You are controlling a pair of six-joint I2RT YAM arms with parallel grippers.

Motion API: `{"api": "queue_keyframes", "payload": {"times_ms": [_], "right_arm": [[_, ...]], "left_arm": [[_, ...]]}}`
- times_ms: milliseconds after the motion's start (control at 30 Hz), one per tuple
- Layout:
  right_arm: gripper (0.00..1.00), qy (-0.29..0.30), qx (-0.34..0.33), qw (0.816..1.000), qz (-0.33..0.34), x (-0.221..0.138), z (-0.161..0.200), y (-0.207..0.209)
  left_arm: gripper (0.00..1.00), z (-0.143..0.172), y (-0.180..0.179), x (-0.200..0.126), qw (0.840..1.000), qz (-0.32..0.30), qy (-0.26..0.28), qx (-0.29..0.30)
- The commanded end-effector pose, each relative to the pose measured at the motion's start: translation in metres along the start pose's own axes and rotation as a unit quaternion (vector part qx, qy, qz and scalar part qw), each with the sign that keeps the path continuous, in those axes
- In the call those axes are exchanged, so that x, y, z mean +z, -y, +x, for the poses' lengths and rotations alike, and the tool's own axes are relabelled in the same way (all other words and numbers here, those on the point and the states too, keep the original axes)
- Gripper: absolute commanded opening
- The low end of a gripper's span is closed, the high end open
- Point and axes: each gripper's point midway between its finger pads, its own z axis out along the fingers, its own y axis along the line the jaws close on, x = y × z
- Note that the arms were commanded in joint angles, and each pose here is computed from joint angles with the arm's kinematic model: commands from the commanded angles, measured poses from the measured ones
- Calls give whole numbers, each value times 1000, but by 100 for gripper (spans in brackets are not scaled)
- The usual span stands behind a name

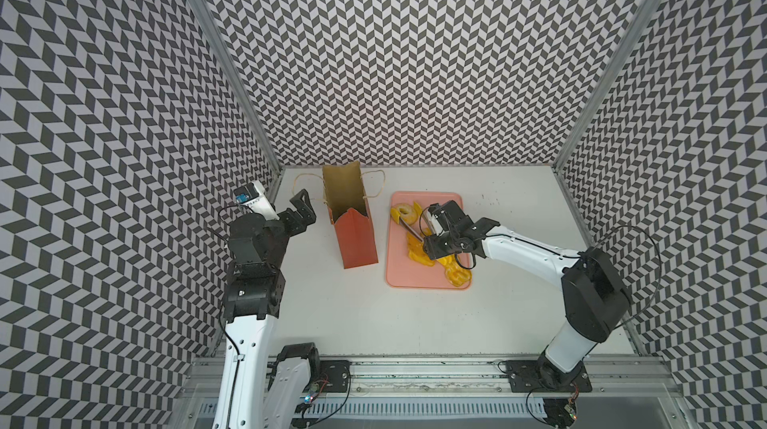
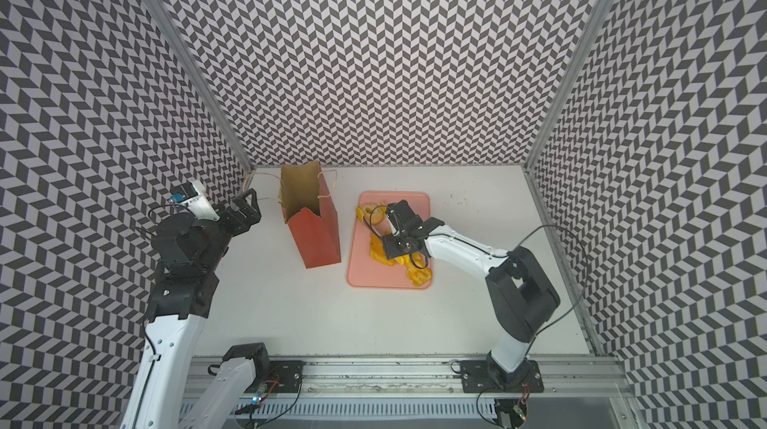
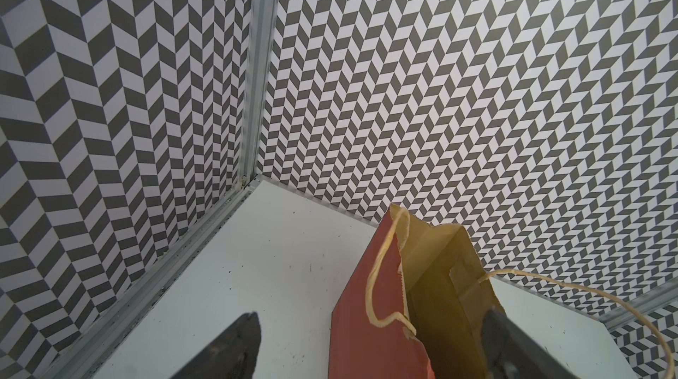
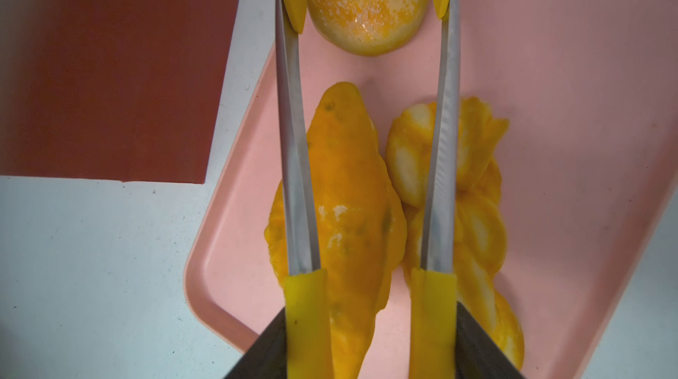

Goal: Pack bread into a paper bag
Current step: Pick up the fake bread from the plate.

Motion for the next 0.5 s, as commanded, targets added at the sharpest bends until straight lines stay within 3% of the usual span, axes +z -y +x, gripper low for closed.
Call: {"api": "queue_keyframes", "payload": {"times_ms": [0, 467], "right_arm": [[62, 24, -4, 1000, -14, 5, -15, -8], [61, -2, -4, 1000, -30, 17, -8, -13]], "left_arm": [[98, -4, 2, -2, 1000, 7, 8, 4], [98, -3, 2, -2, 1000, 7, 8, 5]]}}
